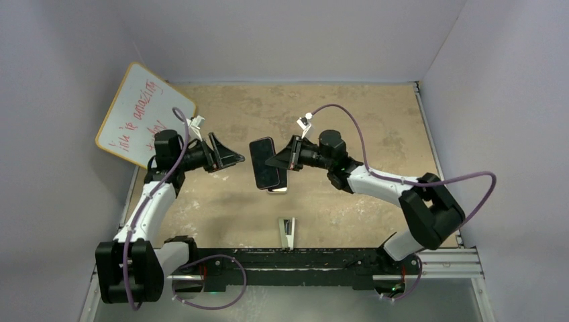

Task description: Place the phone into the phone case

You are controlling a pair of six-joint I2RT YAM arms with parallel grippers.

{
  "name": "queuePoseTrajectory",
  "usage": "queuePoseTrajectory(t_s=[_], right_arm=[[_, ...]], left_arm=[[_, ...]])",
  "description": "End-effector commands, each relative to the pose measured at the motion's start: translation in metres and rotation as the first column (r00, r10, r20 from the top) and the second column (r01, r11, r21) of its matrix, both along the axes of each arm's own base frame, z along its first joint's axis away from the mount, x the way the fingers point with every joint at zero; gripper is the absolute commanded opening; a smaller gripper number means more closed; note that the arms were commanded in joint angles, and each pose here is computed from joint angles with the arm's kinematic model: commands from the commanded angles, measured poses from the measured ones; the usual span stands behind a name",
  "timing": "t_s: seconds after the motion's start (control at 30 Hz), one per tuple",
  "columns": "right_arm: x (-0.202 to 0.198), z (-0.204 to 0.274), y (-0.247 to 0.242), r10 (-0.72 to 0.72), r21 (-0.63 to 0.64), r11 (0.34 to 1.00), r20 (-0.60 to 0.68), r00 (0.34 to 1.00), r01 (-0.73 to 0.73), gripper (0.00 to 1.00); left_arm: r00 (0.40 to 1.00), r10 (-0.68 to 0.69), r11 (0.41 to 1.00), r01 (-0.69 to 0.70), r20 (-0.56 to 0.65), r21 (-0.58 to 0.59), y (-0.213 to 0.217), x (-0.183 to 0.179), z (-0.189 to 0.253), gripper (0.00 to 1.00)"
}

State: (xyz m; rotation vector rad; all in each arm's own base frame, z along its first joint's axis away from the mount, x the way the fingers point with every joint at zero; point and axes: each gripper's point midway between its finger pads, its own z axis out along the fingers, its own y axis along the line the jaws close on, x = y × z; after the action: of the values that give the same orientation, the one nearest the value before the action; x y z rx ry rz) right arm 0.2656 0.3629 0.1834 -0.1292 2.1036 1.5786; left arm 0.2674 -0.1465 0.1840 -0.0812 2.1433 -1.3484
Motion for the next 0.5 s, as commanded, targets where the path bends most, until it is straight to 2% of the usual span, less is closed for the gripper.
queuePoseTrajectory(t_s=[0.0, 0.27, 0.47], right_arm=[[-0.042, 0.078, 0.002, 0.159, 0.199, 0.961, 0.169, 0.973, -0.191, 0.00], [-0.072, 0.113, -0.007, 0.220, 0.293, 0.915, 0.208, 0.953, -0.276, 0.00], [-0.079, 0.120, -0.006, 0.232, 0.300, 0.908, 0.217, 0.948, -0.291, 0.00]], left_arm=[[0.970, -0.107, 0.981, 0.139, 0.219, -0.134, -0.018, -0.018, 0.065, 0.79], [0.938, -0.125, 0.953, 0.204, 0.323, -0.224, -0.034, -0.035, 0.108, 0.79], [0.931, -0.159, 0.929, 0.254, 0.329, -0.269, -0.058, -0.042, 0.114, 0.71]])
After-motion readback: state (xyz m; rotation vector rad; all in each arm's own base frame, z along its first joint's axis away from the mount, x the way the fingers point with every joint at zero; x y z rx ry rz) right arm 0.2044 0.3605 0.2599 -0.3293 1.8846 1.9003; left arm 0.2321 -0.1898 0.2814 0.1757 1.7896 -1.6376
